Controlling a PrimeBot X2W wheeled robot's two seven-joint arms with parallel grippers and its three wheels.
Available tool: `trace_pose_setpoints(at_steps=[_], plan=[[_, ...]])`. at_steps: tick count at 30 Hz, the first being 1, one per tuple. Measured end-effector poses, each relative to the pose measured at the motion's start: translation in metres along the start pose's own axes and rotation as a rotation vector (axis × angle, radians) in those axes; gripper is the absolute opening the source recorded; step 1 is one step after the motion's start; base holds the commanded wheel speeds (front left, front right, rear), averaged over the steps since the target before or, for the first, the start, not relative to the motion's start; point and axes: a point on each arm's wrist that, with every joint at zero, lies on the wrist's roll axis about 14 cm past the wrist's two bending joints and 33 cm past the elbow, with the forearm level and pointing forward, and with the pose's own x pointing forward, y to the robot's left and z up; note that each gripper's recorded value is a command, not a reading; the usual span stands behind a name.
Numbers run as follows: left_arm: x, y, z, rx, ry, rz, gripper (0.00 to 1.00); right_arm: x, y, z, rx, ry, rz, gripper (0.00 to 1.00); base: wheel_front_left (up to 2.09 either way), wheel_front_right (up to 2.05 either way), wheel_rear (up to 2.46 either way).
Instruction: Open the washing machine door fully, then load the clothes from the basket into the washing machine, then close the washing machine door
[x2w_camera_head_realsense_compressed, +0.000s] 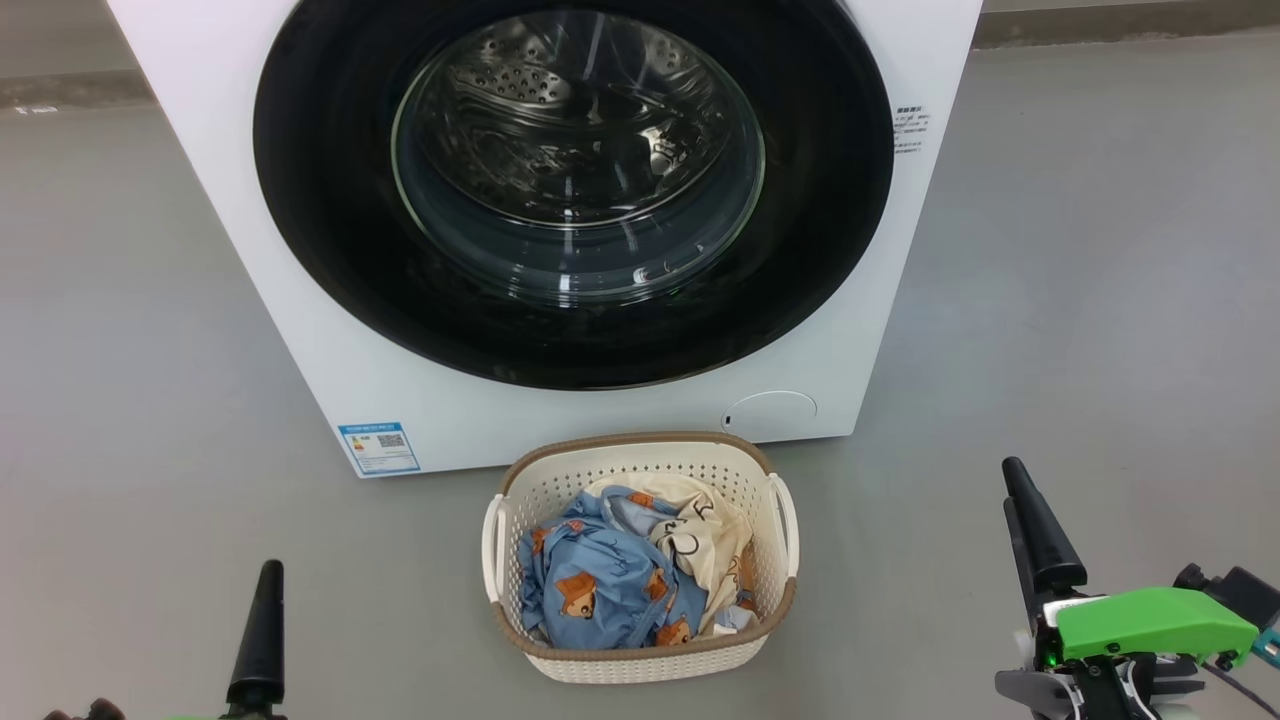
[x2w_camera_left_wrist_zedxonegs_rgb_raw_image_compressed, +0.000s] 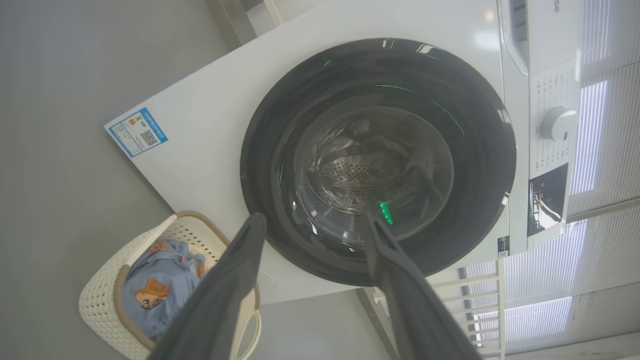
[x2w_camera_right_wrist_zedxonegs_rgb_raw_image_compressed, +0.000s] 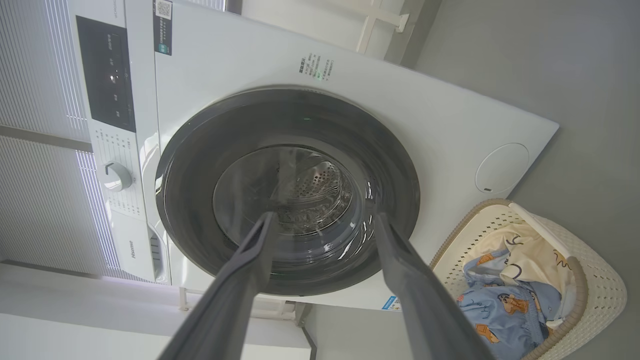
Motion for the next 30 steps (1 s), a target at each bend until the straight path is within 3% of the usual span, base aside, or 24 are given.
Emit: trace_pose_setpoints(at_steps=[14, 30], plan=[[-0.001, -0.004, 0.001, 0.336, 0.004, -0.022, 1.00, 0.002, 0.007, 0.001, -0.316, 0.002, 0.030, 1.00, 0.00, 0.00, 0.00], [-0.002, -0.007, -0.001, 0.541, -0.003, -0.045, 1.00, 0.001, 0.015, 0.001, -0.647, -0.009, 0.068, 1.00, 0.00, 0.00, 0.00]])
